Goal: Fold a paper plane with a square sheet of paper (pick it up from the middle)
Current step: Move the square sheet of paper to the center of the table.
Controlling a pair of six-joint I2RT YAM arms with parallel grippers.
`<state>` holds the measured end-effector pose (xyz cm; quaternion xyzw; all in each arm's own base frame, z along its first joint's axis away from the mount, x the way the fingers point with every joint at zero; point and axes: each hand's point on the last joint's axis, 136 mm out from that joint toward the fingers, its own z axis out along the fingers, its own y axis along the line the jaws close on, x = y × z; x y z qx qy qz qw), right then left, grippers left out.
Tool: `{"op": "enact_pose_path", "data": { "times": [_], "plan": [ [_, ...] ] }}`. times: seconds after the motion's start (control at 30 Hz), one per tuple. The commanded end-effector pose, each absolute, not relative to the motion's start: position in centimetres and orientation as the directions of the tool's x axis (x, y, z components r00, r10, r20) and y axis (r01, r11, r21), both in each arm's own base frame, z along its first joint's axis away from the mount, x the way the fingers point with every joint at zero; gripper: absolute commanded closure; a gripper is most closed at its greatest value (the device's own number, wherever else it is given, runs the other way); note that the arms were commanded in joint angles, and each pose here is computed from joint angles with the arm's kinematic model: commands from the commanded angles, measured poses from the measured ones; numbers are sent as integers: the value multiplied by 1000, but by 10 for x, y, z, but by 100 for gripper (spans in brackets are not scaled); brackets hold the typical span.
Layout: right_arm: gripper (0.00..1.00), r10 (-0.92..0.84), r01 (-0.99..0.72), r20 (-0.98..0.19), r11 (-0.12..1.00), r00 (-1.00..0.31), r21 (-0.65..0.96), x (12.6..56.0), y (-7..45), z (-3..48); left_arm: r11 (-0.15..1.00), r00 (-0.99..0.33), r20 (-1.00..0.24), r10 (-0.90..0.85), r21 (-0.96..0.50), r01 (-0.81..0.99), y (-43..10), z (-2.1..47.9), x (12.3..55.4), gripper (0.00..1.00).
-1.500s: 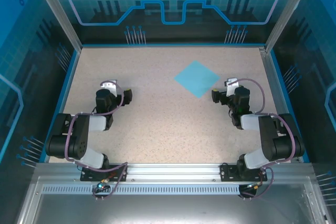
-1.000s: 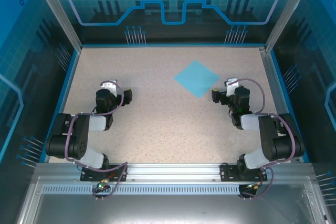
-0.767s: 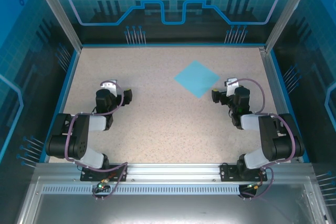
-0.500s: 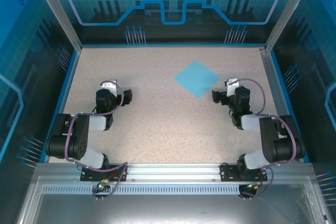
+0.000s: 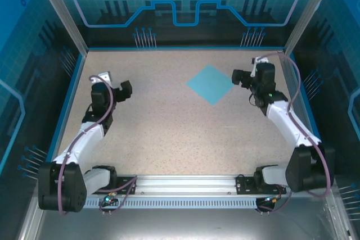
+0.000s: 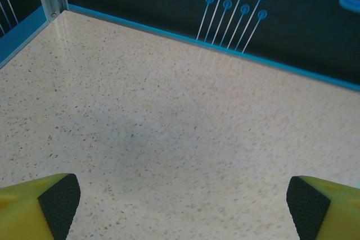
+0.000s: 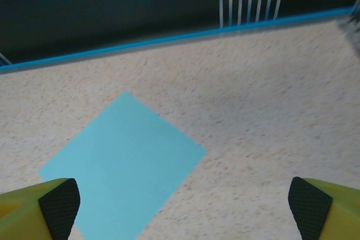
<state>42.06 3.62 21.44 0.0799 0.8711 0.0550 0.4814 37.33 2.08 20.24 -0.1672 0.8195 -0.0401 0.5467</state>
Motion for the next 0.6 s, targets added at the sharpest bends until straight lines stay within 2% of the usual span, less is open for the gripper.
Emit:
{"op": "enact_pose_path", "data": {
  "times": [0.0,0.17,0.37,0.57],
  "plan": [
    [0,239,84,-617,959,-750,270,411,78,163,895,-448,-781,-435,-322,-308,16,196,348,2],
    [1,244,40,-485,919,-840,393,449,131,130,882,-492,-732,-471,-374,-288,4,212,340,1],
    [1,220,51,-409,921,-885,386,484,164,93,895,-535,-717,-446,-374,-244,-5,213,338,2],
    [1,246,129,-326,932,-913,339,496,166,56,896,-541,-715,-443,-373,-242,-6,209,338,2]
  ]
}}
